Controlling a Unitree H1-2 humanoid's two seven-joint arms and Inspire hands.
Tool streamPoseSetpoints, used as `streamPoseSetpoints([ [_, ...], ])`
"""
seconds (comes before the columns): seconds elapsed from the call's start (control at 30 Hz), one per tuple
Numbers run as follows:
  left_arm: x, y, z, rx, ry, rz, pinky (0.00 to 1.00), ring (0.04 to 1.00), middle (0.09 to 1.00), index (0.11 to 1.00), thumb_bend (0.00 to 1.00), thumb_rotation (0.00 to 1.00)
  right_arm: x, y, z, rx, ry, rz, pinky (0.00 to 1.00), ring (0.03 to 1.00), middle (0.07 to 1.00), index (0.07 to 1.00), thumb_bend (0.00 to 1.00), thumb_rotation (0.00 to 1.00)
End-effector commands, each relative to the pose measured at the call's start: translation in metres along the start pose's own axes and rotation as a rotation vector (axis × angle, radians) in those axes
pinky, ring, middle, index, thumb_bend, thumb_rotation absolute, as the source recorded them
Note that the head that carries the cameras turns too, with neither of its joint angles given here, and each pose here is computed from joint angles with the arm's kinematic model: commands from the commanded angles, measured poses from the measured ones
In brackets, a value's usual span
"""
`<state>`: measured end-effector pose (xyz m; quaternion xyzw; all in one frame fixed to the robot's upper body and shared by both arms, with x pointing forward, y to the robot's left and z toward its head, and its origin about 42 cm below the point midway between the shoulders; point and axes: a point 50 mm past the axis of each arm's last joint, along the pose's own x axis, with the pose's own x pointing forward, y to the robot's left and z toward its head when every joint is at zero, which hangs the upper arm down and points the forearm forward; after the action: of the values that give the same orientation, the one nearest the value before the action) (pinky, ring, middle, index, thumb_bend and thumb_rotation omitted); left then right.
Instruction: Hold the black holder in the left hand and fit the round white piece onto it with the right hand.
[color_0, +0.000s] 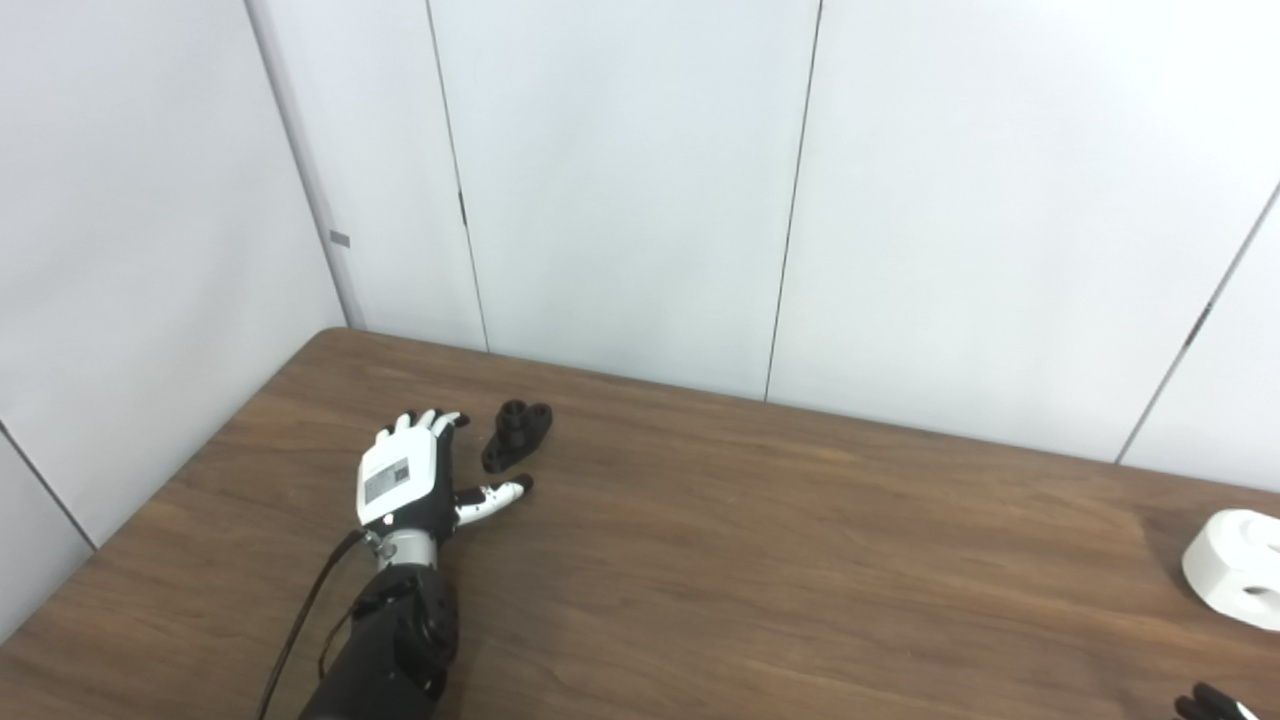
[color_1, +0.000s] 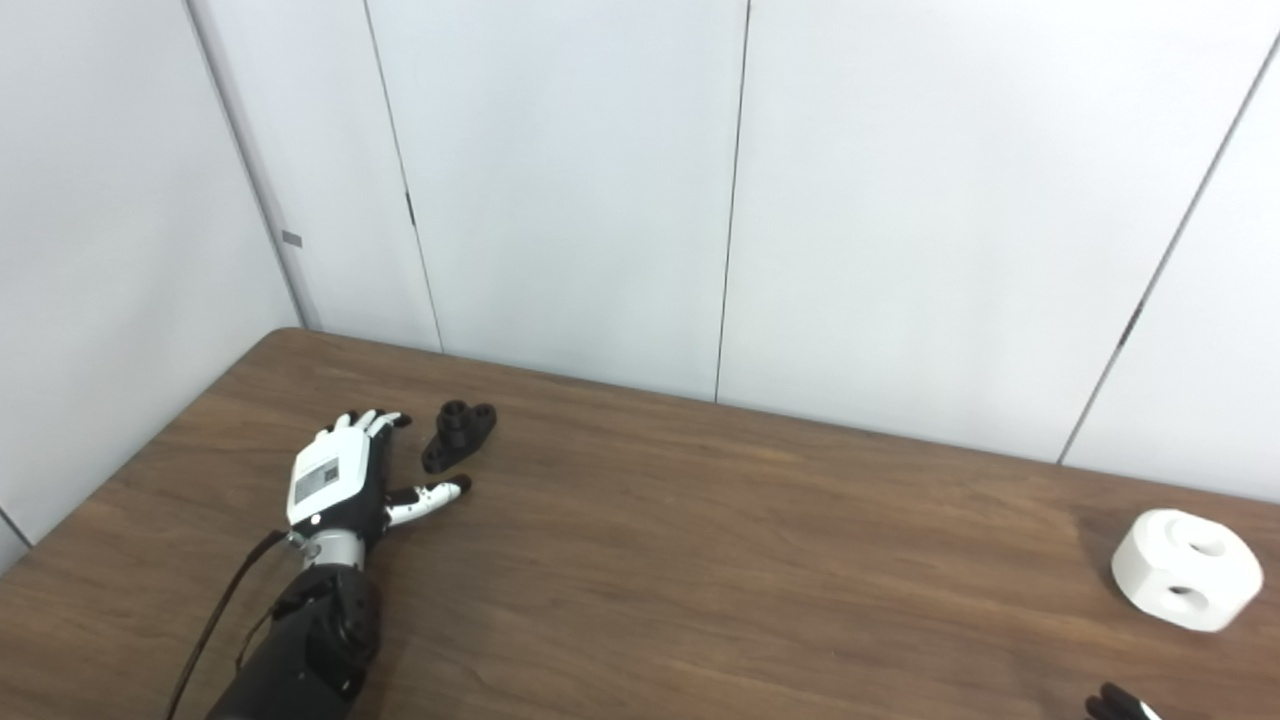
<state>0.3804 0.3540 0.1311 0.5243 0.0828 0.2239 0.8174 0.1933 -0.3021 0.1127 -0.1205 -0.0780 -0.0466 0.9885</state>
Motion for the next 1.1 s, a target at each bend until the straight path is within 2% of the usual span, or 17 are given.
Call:
streamPoseSetpoints([
  [0.0, 0.024, 0.026, 0.014, -0.011, -0.030, 0.077, 1.00, 0.986, 0.928, 0.828, 0.87, 0.53, -0.022, 0.003, -0.026, 0.001, 0.106, -0.016, 0.69, 0.820, 0.836, 0.836, 0.79, 0.96],
  [0.4, 0.040, 0.027, 0.027, -0.007, -0.046, 0.063, 1.00, 0.974, 0.911, 0.781, 0.84, 0.47, -0.022, 0.005, -0.024, 0.005, 0.104, -0.019, 0.74, 0.842, 0.848, 0.847, 0.76, 0.97],
  [0.77, 0.048, 0.029, 0.039, -0.001, -0.062, 0.055, 1.00, 0.970, 0.900, 0.755, 0.85, 0.49, -0.023, 0.005, -0.023, 0.014, 0.104, -0.015, 0.77, 0.863, 0.869, 0.868, 0.73, 0.97],
  [1.07, 0.048, 0.024, 0.037, -0.006, -0.063, 0.050, 1.00, 0.967, 0.879, 0.708, 0.83, 0.44, -0.024, 0.006, -0.022, 0.023, 0.107, -0.012, 0.78, 0.875, 0.880, 0.881, 0.72, 0.97],
])
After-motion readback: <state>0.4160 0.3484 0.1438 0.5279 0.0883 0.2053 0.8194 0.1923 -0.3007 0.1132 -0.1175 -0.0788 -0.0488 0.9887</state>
